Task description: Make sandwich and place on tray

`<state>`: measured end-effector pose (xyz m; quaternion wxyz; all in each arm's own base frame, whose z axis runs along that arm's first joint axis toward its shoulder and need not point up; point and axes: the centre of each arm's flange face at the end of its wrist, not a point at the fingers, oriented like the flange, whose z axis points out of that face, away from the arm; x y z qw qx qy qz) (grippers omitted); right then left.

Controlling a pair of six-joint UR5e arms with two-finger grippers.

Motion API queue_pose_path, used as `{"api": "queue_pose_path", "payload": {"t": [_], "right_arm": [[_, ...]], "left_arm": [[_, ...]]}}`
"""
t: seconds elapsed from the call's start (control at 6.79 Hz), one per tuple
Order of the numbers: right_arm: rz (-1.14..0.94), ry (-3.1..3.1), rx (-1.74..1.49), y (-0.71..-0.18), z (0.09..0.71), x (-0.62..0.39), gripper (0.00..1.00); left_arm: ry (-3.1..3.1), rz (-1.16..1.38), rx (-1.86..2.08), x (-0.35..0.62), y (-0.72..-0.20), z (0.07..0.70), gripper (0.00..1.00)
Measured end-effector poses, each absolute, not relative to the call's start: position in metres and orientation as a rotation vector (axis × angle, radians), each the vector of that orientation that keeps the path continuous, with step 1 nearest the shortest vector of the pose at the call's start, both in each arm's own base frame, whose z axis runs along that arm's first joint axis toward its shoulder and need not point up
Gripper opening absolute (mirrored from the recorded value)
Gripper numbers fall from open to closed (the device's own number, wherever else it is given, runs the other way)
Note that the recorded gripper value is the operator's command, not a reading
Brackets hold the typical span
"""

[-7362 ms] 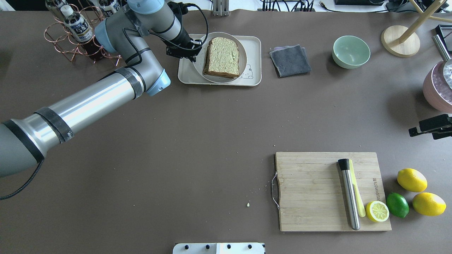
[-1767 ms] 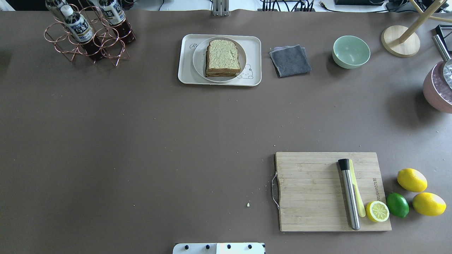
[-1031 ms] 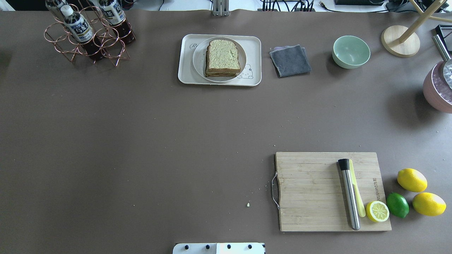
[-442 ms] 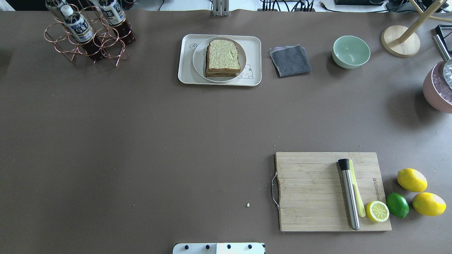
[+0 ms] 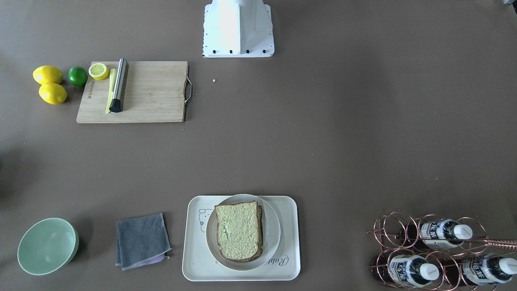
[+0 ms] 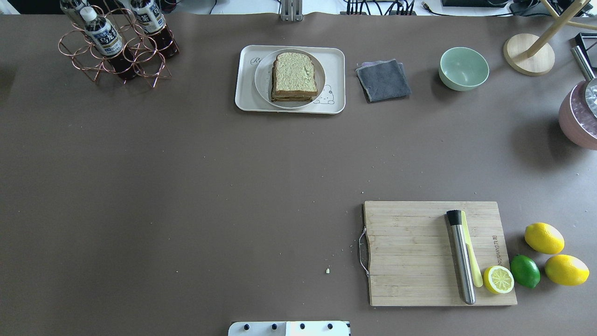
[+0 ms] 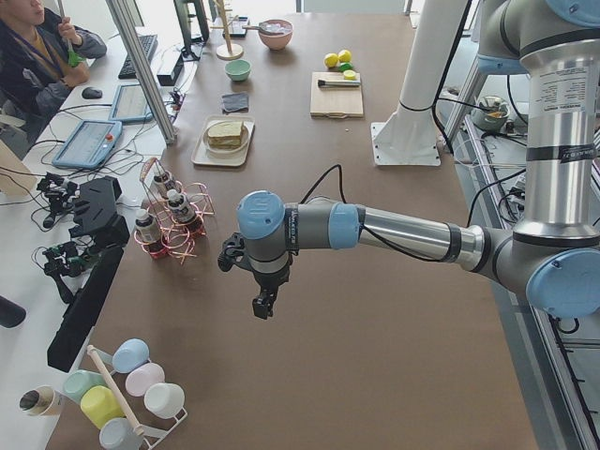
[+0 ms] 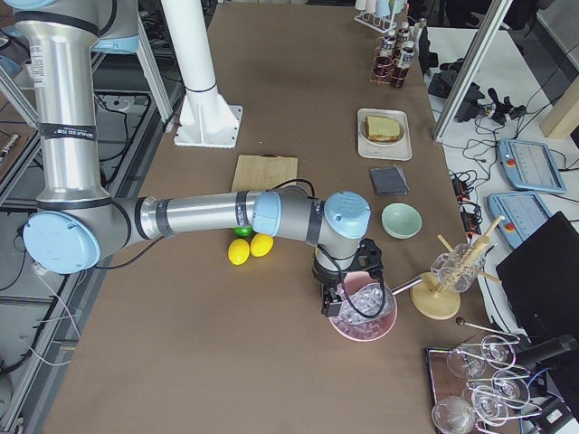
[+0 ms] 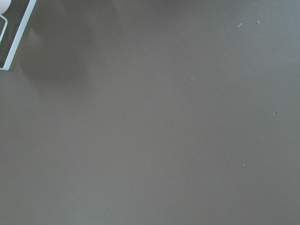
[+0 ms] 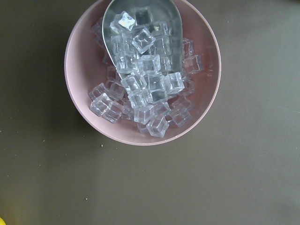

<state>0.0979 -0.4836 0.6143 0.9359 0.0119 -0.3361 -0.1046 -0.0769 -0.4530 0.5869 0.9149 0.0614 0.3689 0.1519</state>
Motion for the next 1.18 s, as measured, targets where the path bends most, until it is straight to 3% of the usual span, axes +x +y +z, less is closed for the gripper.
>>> {"api": "queue_pose_path", "payload": {"t": [1.18], "right_arm": [[-0.214, -0.685, 0.025, -0.4778, 0.6141, 0.0981, 1.00]], "left_arm": [[0.760, 0.308, 0.133, -0.0758, -0.4530, 0.5813, 0.97]]}}
